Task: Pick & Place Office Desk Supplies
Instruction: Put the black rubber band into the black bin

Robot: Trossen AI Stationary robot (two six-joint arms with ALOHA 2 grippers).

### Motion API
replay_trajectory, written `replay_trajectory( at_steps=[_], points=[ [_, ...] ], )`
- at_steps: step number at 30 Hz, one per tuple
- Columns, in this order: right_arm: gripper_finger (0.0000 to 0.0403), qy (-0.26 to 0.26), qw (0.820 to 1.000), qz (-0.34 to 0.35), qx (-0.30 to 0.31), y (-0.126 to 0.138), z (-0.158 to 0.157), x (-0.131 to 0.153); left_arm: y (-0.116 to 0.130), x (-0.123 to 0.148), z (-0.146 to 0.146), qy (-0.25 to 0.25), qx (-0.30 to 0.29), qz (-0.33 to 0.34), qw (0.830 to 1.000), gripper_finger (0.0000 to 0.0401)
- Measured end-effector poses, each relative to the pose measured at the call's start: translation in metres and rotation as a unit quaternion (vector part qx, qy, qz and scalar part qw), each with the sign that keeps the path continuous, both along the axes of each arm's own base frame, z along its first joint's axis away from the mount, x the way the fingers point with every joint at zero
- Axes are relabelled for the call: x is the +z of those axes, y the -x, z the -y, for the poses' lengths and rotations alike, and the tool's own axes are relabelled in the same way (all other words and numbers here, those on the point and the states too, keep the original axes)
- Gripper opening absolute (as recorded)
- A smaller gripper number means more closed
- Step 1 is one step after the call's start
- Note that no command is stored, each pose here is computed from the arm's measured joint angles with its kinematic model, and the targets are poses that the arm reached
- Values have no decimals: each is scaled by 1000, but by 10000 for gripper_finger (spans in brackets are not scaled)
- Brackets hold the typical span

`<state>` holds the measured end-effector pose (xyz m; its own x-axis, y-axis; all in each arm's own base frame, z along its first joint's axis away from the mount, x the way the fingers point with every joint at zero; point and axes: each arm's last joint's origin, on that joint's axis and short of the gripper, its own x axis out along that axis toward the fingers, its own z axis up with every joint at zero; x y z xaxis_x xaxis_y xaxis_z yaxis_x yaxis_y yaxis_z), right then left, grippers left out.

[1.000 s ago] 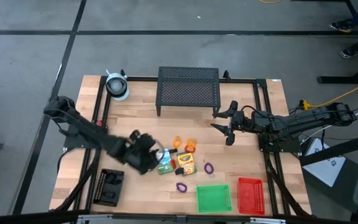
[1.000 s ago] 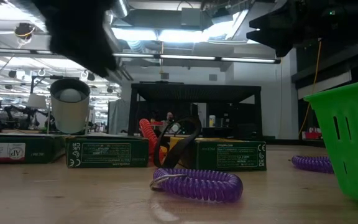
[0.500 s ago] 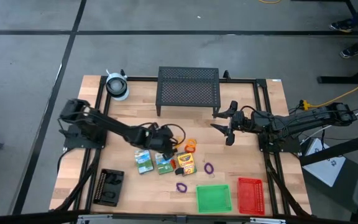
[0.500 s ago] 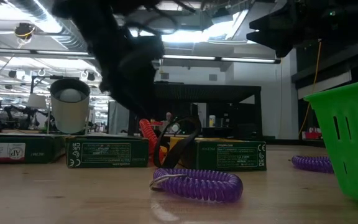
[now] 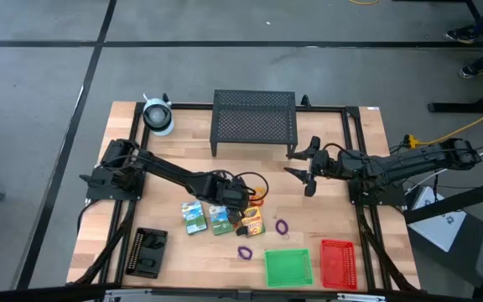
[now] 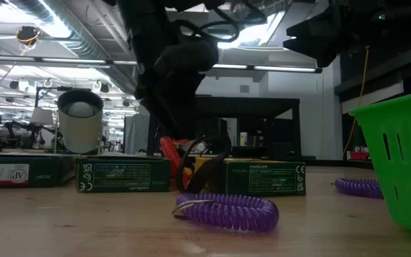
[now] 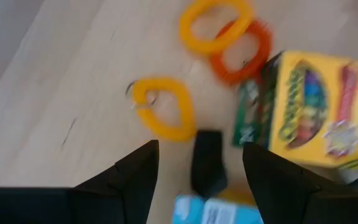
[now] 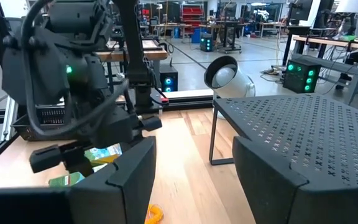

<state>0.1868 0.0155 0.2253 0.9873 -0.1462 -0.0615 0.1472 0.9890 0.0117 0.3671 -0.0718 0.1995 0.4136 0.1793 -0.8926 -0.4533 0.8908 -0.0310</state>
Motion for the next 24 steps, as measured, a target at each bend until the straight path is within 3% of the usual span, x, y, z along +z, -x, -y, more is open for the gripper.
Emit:
replay_trajectory(
  at_steps=[24],
  points=[
    [215, -5, 1000, 0, 1, 0, 0, 0, 4, -2, -4, 46, 73, -16, 996, 231]
  ],
)
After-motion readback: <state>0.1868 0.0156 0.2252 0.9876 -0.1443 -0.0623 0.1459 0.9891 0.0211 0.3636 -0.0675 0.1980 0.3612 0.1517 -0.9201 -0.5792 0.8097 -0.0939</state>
